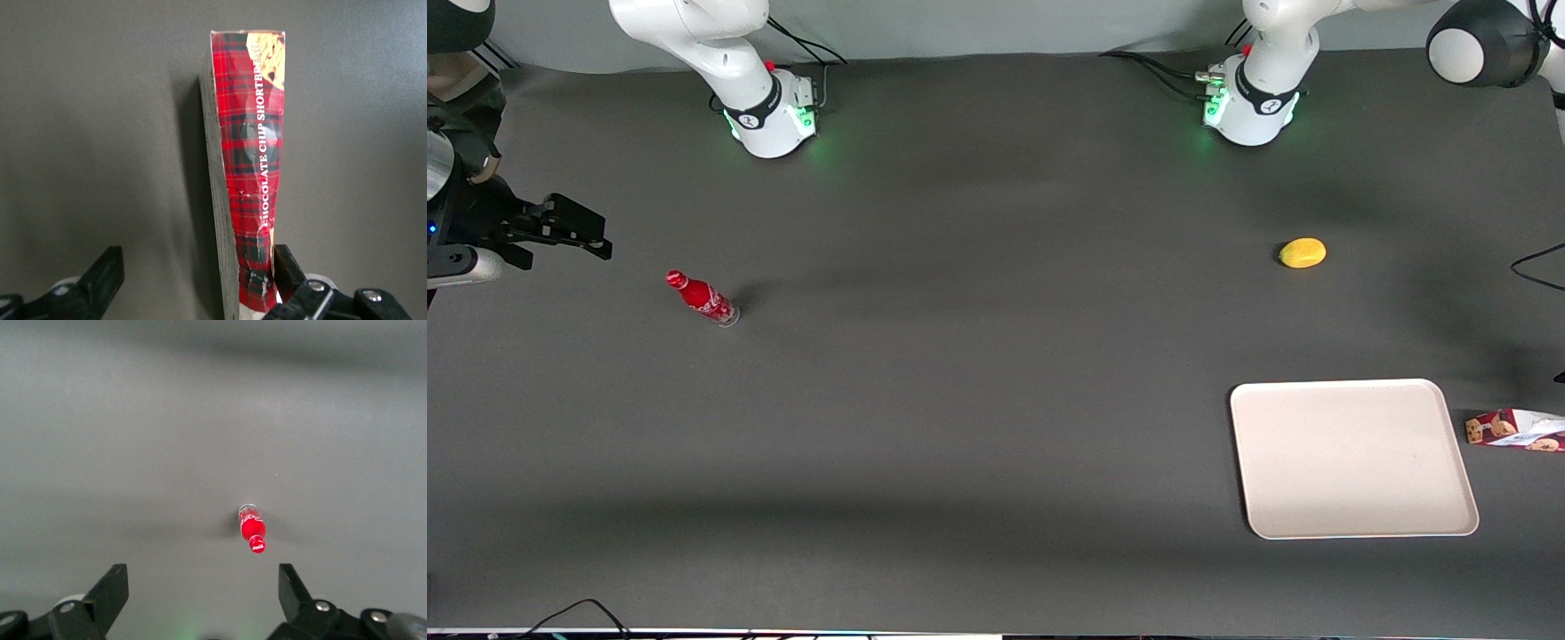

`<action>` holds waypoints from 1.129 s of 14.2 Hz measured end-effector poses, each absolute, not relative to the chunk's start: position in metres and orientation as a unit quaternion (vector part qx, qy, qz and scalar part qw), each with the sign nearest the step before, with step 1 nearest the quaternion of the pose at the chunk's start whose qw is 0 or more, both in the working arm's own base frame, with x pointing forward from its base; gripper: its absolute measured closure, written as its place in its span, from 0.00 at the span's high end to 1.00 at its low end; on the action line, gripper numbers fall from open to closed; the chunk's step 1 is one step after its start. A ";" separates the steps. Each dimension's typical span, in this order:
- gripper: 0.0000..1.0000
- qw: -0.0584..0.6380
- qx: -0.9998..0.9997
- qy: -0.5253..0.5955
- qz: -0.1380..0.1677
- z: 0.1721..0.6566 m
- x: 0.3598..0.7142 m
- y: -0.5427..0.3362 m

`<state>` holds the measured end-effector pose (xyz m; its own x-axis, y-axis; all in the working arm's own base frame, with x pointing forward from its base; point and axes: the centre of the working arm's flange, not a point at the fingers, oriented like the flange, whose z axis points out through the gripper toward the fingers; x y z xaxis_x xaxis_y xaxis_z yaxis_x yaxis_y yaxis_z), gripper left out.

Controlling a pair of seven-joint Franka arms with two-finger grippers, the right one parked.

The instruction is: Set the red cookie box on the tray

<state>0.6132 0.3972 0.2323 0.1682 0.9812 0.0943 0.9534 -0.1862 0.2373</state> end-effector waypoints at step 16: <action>0.28 0.070 0.757 0.635 0.135 0.200 0.639 0.393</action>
<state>0.6393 0.3933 0.1995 0.1574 0.9807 0.1162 0.9427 -0.1843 0.2782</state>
